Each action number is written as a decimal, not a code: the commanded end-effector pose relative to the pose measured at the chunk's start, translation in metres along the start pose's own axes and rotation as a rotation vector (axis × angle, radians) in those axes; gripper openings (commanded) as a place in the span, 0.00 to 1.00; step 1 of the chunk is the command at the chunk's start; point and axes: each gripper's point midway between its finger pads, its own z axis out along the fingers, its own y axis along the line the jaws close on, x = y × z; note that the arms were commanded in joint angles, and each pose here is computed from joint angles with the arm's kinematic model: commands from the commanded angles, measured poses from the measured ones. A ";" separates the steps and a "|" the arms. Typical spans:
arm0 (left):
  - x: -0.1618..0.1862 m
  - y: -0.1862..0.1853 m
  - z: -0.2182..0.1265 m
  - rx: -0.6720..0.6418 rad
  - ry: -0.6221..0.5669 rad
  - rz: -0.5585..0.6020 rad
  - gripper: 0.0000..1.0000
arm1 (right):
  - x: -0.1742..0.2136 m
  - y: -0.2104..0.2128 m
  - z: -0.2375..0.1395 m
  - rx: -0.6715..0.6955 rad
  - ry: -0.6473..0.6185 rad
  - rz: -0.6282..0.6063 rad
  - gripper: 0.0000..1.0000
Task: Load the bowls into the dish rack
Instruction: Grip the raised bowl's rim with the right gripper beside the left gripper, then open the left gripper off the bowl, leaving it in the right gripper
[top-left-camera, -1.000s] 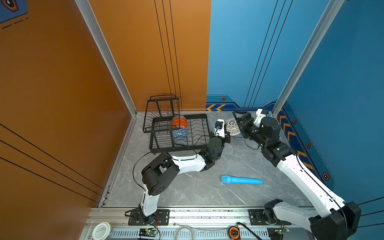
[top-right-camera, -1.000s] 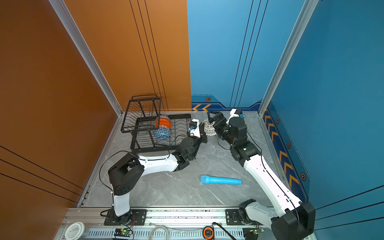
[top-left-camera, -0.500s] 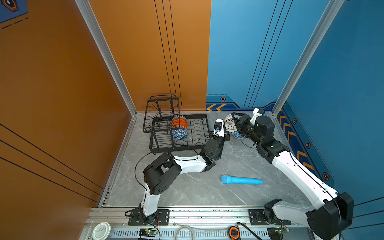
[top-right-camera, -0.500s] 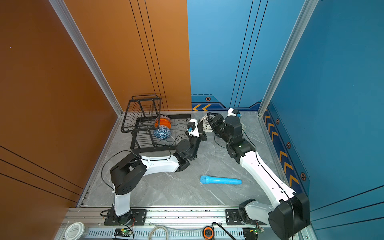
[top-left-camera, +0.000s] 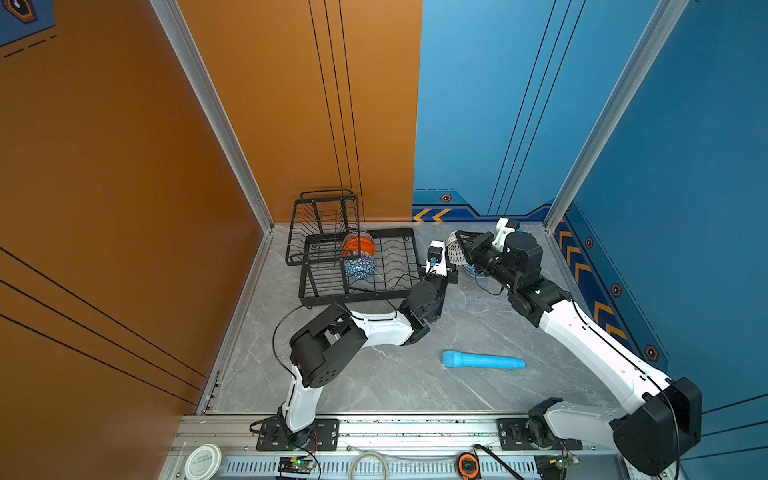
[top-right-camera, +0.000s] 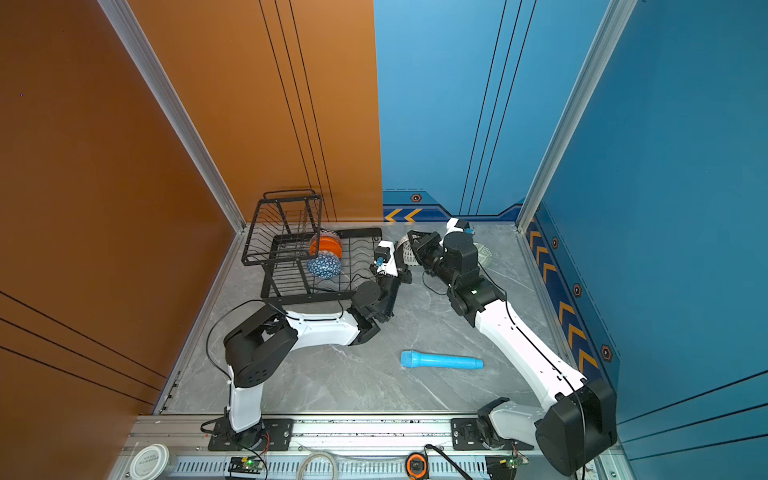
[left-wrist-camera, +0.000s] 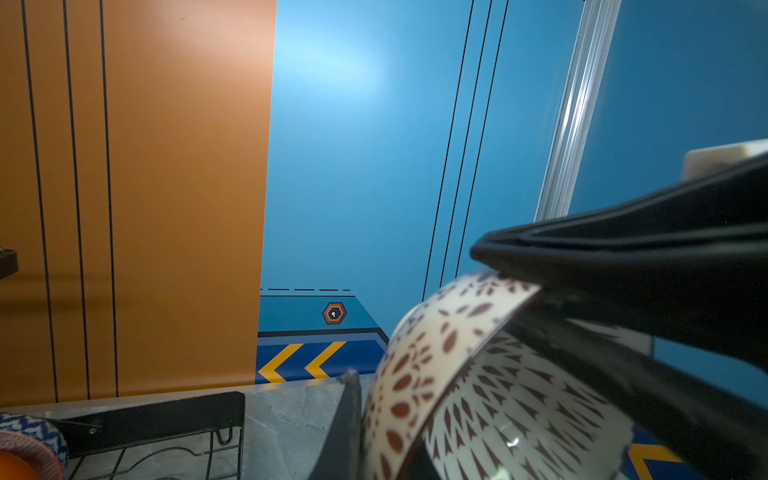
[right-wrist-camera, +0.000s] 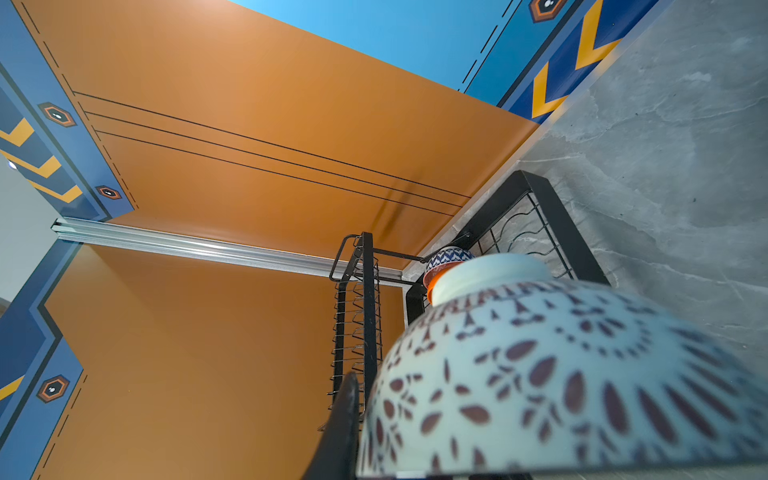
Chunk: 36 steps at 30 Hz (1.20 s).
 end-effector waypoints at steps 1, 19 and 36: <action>-0.032 -0.002 -0.005 0.020 -0.076 -0.023 0.11 | -0.029 0.012 -0.002 -0.029 -0.116 -0.065 0.00; -0.027 0.006 -0.008 0.004 -0.020 -0.023 0.69 | -0.026 0.019 -0.002 -0.060 -0.101 -0.091 0.00; -0.009 0.024 -0.027 0.091 0.190 -0.007 0.98 | -0.039 0.034 0.003 -0.217 -0.135 -0.082 0.00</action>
